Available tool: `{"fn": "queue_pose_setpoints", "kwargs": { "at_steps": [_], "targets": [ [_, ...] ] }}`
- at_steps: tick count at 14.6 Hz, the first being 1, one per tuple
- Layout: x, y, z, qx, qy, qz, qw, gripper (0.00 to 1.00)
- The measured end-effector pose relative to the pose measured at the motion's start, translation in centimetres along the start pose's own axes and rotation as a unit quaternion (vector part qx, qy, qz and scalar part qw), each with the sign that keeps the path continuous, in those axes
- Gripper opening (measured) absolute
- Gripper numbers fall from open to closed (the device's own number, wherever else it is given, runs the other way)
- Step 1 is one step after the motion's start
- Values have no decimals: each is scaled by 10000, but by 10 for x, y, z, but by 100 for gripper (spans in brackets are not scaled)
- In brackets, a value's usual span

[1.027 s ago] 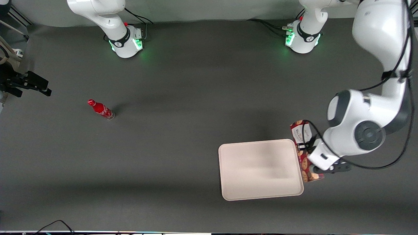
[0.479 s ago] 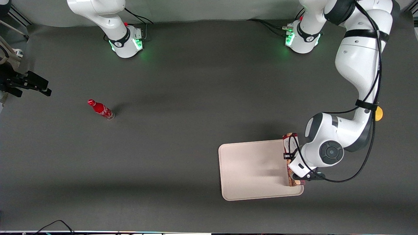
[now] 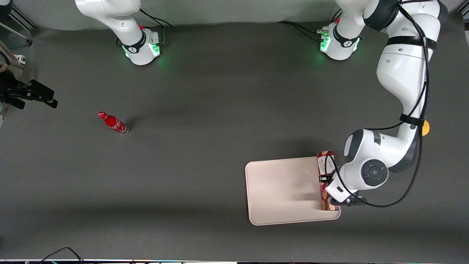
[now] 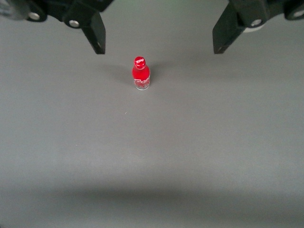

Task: Place red cookie box on tray

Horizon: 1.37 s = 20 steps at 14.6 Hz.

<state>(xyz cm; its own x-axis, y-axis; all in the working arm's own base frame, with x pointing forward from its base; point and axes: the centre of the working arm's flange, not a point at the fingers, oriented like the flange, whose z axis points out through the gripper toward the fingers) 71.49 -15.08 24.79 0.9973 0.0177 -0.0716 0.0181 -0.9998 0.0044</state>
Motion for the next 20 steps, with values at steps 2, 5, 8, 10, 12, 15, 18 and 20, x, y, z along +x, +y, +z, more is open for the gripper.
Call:
{"fn": "queue_pose_setpoints", "kwargs": {
  "at_steps": [2,5,8,10,12,15,18,20],
  "targets": [
    [0,-10,-33,100,-126,-74,9998,62],
    [-18,-40,-115,220,-586,-109,9980,93],
    [-63,-95,-228,404,-934,73,9948,100],
    [-104,-118,-289,468,-1109,144,9926,100],
    [-142,-131,-321,501,-1249,232,9906,100],
    [-201,-153,-330,440,-1235,258,9910,100],
    [-269,-186,-327,210,-945,238,9950,100],
    [-292,-187,-329,180,-798,290,9962,100]
  ]
}}
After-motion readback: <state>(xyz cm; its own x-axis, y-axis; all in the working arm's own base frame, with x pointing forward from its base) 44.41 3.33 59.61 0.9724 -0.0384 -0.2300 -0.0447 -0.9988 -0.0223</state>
